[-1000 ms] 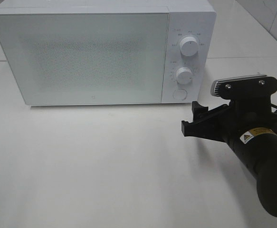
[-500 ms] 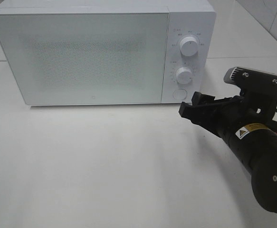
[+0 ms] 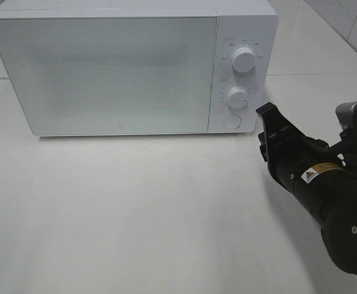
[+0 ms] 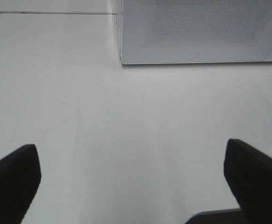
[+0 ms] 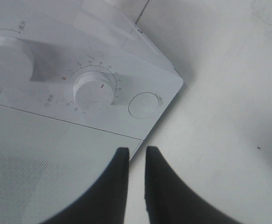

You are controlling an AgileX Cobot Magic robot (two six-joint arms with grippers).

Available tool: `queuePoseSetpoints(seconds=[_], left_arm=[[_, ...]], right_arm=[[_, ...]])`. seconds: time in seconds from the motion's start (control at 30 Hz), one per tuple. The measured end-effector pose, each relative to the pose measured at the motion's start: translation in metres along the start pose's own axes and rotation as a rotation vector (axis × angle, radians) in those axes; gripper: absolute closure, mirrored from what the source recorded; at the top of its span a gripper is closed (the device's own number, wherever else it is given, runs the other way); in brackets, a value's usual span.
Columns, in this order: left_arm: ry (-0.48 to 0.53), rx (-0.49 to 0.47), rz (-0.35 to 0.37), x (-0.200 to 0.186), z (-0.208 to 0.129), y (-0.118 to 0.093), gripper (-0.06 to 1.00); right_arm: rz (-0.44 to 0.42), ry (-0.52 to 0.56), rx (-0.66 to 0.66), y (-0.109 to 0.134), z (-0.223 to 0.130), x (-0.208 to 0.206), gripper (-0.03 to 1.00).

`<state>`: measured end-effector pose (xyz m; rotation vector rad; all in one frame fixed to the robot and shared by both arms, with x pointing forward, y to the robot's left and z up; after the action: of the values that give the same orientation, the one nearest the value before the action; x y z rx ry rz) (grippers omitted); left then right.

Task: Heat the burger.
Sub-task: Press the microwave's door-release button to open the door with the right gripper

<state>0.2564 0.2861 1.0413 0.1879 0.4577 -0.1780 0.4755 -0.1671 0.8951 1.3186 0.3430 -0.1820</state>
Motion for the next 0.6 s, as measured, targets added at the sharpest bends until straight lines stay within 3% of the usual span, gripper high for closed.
queuePoseSetpoints(seconds=[0.27,0.6], left_arm=[[0.0,0.0,0.0,0.0,0.0,0.0,-0.04],[0.0,0.0,0.0,0.0,0.0,0.0,-0.04]], right_arm=[[-0.045,-0.021,0.235,-0.006,0.002,0.0,0.95],[-0.096,-0.032,0.369,-0.012,0.002,-0.001,0.95]])
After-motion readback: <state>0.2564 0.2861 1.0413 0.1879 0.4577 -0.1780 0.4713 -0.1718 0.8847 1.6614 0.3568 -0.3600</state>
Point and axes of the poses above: a point on each arm's last joint axis where the gripper is mounted, x pointing out along that axis toward the gripper, y along the wrist's bending axis when the last joint is at zero, z = x × y, the point moved 3 cm from there along x, pointing out along that axis toward the gripper, and after that the axes turned 13 degrees about x, right-handed, at the moved point
